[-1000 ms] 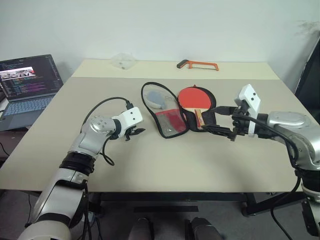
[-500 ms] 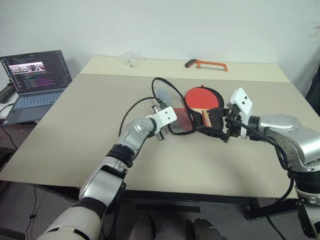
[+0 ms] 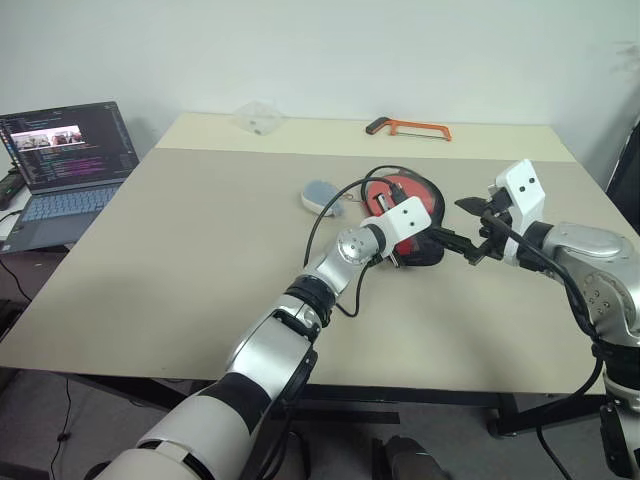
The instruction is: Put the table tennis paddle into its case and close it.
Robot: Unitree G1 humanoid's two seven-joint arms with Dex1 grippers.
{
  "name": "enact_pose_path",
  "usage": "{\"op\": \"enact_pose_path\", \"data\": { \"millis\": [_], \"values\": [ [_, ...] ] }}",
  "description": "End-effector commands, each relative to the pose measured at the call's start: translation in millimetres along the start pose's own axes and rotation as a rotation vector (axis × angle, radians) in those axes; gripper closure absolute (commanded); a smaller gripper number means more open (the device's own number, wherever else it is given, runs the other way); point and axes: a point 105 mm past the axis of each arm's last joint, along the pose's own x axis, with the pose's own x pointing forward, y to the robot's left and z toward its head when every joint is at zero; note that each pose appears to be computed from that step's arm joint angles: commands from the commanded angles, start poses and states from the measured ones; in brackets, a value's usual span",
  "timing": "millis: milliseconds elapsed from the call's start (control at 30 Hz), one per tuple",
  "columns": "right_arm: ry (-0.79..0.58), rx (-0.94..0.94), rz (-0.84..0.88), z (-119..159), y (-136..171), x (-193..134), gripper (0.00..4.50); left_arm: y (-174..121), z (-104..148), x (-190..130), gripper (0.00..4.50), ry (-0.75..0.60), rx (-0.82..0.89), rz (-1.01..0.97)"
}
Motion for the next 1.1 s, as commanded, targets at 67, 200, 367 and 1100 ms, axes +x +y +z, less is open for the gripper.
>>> {"op": "enact_pose_path", "data": {
  "millis": [67, 200, 367, 1100],
  "values": [
    [-0.020, 0.141, -0.181, 10.4, -30.4, -7.0, 0.00, -7.4, 9.8, 3.6, 4.47, -0.050, 0.031, 0.015],
    [-0.020, 0.509, -0.255, -15.4, -41.5, 4.2, 0.00, 37.2, 29.7, -15.2, 4.47, -0.197, -0.041, 0.062],
    [0.009, 0.858, -0.308, -54.4, -39.0, 26.1, 0.00, 85.8, 35.2, -76.3, 4.47, -0.322, -0.093, -0.041],
    [0.071, 1.144, -0.094, -95.3, 2.3, 73.8, 0.00, 94.3, -51.1, -216.3, 0.05, 0.085, -0.155, -0.069]
  ]
}}
